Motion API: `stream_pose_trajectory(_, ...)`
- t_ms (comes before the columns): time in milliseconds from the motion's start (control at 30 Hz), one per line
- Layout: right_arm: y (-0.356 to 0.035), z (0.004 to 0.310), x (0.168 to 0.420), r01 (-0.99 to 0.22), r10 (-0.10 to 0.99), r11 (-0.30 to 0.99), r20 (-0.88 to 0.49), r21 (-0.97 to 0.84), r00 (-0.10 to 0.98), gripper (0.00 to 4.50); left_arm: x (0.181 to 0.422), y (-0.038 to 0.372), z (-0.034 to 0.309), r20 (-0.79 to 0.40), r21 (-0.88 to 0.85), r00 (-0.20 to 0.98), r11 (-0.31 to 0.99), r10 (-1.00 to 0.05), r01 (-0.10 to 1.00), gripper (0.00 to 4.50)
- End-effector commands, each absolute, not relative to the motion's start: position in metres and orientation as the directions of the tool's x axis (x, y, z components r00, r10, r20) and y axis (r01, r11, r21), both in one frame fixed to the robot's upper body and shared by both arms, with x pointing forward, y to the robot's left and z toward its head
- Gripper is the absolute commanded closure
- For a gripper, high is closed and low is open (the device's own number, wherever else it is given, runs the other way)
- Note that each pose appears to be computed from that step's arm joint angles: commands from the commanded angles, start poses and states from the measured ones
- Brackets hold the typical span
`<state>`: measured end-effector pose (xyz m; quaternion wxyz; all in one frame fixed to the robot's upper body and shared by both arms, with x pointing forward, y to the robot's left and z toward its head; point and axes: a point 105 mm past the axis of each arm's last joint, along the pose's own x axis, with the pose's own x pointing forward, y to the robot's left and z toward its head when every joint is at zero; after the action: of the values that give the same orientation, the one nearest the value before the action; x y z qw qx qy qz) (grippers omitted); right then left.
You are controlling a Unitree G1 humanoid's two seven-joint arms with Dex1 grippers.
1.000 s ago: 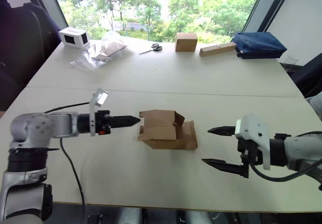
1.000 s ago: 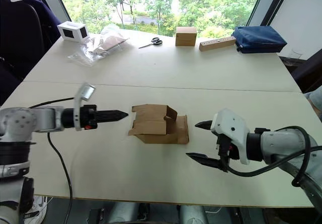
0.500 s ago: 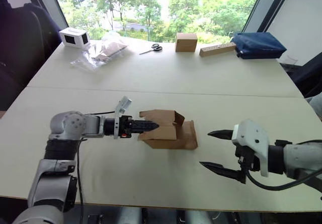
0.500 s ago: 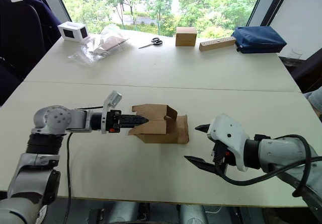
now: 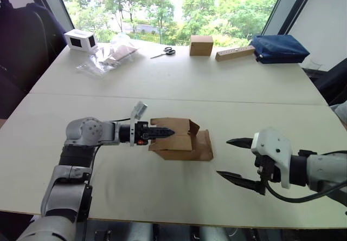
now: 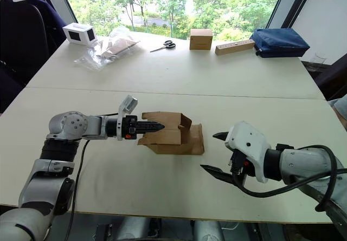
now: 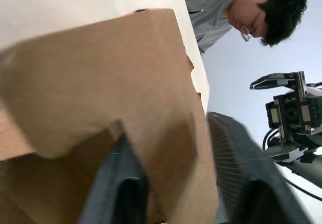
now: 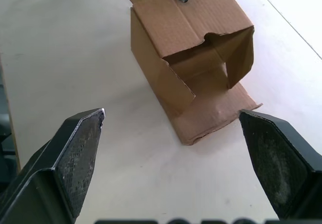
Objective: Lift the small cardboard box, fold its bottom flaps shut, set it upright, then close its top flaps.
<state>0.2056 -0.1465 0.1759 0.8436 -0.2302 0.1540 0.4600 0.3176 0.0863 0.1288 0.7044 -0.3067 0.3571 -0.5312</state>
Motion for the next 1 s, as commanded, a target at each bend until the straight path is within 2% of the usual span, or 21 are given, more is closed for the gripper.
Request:
stream_pose_trajectory(33,-0.145,0.179,0.206,-0.845,0.712,0.463,-0.455,-0.269,0.535,0.0,0.319,0.084,0.139,-0.147,-0.798,0.173,0.22,-0.974,0.561,4.41)
stream_pose_trajectory(200,-0.145,0.174,0.207,-0.842,0.712,0.473,-0.45,-0.261,0.539,0.0,0.316,0.078,0.139,-0.129,-0.798,0.156,0.196,-0.979,0.57,4.41)
stream_pose_trajectory(300,-0.146,0.18,0.213,-0.817,0.728,0.529,-0.372,-0.231,0.576,0.0,0.319,0.078,0.148,-0.092,-0.77,0.168,0.177,-0.981,0.613,4.41)
stream_pose_trajectory(367,-0.151,0.2,0.229,-0.757,0.729,0.632,-0.203,-0.166,0.653,0.0,0.323,0.082,0.168,-0.033,-0.693,0.176,0.15,-0.984,0.705,4.41)
stream_pose_trajectory(433,-0.162,0.225,0.249,-0.664,0.668,0.74,-0.004,-0.104,0.744,0.0,0.328,0.085,0.192,0.007,-0.584,0.177,0.139,-0.984,0.8,4.41)
stream_pose_trajectory(467,-0.17,0.237,0.258,-0.627,0.625,0.779,0.104,-0.018,0.774,0.0,0.328,0.084,0.205,0.013,-0.508,0.16,0.131,-0.987,0.851,4.41)
stream_pose_trajectory(533,-0.181,0.253,0.271,-0.585,0.552,0.804,0.233,0.104,0.8,0.0,0.33,0.081,0.226,0.013,-0.359,0.133,0.12,-0.991,0.926,4.41)
stream_pose_trajectory(567,-0.184,0.256,0.275,-0.574,0.529,0.807,0.264,0.136,0.806,0.57,0.331,0.08,0.232,0.016,-0.311,0.127,0.116,-0.992,0.943,4.5)
stream_pose_trajectory(667,-0.182,0.274,0.287,-0.571,0.482,0.797,0.359,0.199,0.799,1.47,0.333,0.079,0.258,0.051,-0.19,0.104,0.093,-0.993,0.977,4.5)
stream_pose_trajectory(767,-0.187,0.291,0.313,-0.469,0.349,0.848,0.407,0.246,0.844,2.56,0.342,0.074,0.278,0.065,-0.059,0.138,0.134,-0.988,0.989,4.5)
stream_pose_trajectory(800,-0.182,0.299,0.316,-0.472,0.332,0.843,0.44,0.259,0.834,2.98,0.343,0.07,0.286,0.07,-0.025,0.134,0.132,-0.989,0.991,4.5)
stream_pose_trajectory(867,-0.174,0.31,0.319,-0.489,0.325,0.829,0.479,0.271,0.816,3.71,0.342,0.066,0.293,0.074,0.013,0.12,0.121,-0.99,0.993,4.5)
stream_pose_trajectory(933,-0.162,0.312,0.318,-0.53,0.371,0.81,0.48,0.252,0.795,4.48,0.34,0.063,0.298,0.08,0.029,0.095,0.098,-0.992,0.995,4.5)
stream_pose_trajectory(1000,-0.146,0.312,0.313,-0.591,0.453,0.781,0.469,0.203,0.759,4.48,0.337,0.059,0.304,0.086,0.057,0.075,0.08,-0.993,0.995,4.5)
